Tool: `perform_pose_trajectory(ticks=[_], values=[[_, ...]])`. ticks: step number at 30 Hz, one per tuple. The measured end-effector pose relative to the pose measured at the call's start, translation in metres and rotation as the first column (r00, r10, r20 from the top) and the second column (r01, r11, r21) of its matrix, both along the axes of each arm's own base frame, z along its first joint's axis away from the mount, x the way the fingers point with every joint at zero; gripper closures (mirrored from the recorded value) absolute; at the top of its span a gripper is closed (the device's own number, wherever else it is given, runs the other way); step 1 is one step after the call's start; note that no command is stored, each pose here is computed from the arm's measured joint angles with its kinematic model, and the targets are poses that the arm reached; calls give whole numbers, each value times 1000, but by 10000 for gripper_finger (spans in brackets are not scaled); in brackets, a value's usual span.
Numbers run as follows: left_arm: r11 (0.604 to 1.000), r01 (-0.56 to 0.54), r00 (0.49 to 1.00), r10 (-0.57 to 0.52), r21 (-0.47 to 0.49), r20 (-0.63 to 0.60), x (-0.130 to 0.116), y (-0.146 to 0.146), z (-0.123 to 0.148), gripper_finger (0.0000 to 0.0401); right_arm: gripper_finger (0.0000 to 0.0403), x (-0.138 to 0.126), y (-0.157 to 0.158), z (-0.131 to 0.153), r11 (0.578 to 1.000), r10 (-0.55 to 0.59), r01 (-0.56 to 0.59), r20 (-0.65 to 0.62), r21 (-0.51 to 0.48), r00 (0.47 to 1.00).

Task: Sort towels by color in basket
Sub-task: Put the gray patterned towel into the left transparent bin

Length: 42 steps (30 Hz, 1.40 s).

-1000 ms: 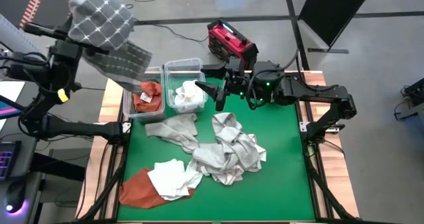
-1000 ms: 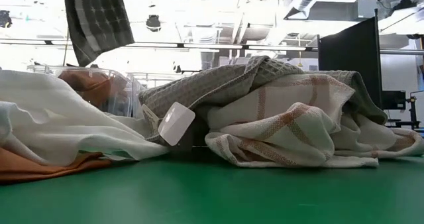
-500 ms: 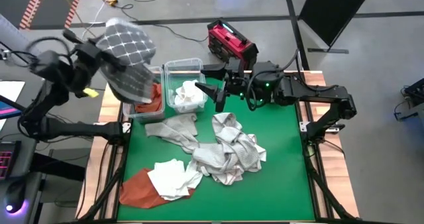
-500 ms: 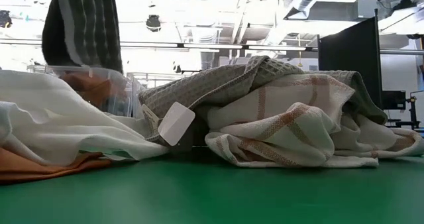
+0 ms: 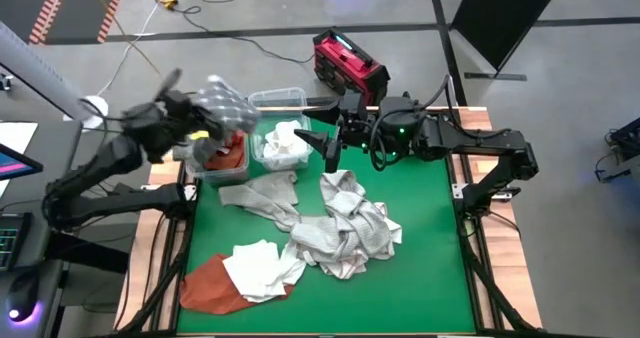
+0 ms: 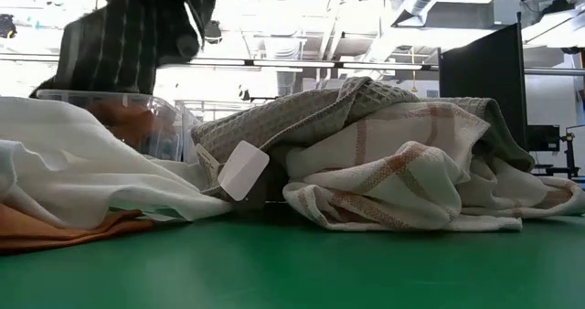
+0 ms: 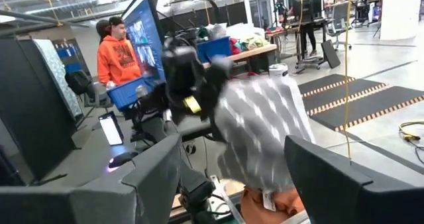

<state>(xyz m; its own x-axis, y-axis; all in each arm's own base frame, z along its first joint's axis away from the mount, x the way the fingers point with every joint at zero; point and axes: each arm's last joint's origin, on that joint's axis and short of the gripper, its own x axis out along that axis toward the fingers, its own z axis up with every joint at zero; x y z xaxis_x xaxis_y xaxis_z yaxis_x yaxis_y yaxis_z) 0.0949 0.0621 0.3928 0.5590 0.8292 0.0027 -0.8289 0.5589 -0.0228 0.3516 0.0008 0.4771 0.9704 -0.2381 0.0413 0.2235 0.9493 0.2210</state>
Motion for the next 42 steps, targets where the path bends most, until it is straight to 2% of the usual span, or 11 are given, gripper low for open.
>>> perform_pose_trajectory(ticks=[6,9,13,16,21,27,31,34,38,40,42], values=[[983,127,990,-116,-133,85,20,19,-36,401,108,0,8,0,1000,24,-24,1,20,1000],[949,257,954,-219,-184,203,27,29,-50,401,108,0,13,-2,999,38,-37,-11,23,999],[849,515,802,-428,-121,416,34,41,-55,401,108,0,16,-4,999,44,-43,-32,25,999],[777,628,683,-518,-50,515,36,51,-54,401,108,0,16,-4,999,29,-28,-37,25,999],[701,705,517,-609,104,602,36,69,-39,401,108,0,14,-4,1000,19,-18,-39,24,999],[617,758,327,-640,212,695,48,93,-33,401,108,0,8,-4,1000,-2,3,-39,24,999],[512,816,196,-682,269,705,62,103,-26,401,108,0,6,-4,1000,-7,8,-40,24,999],[434,856,127,-702,280,701,72,110,-19,401,108,0,5,-4,1000,-10,11,-40,23,999],[351,907,85,-696,235,713,82,119,-13,401,108,0,3,-5,1000,-14,15,-48,22,999],[334,918,81,-688,215,721,83,121,-13,401,108,0,1,-6,1000,-21,22,-52,21,998],[339,914,85,-695,221,714,80,121,-12,401,108,0,1,-6,1000,-21,22,-55,20,998]])
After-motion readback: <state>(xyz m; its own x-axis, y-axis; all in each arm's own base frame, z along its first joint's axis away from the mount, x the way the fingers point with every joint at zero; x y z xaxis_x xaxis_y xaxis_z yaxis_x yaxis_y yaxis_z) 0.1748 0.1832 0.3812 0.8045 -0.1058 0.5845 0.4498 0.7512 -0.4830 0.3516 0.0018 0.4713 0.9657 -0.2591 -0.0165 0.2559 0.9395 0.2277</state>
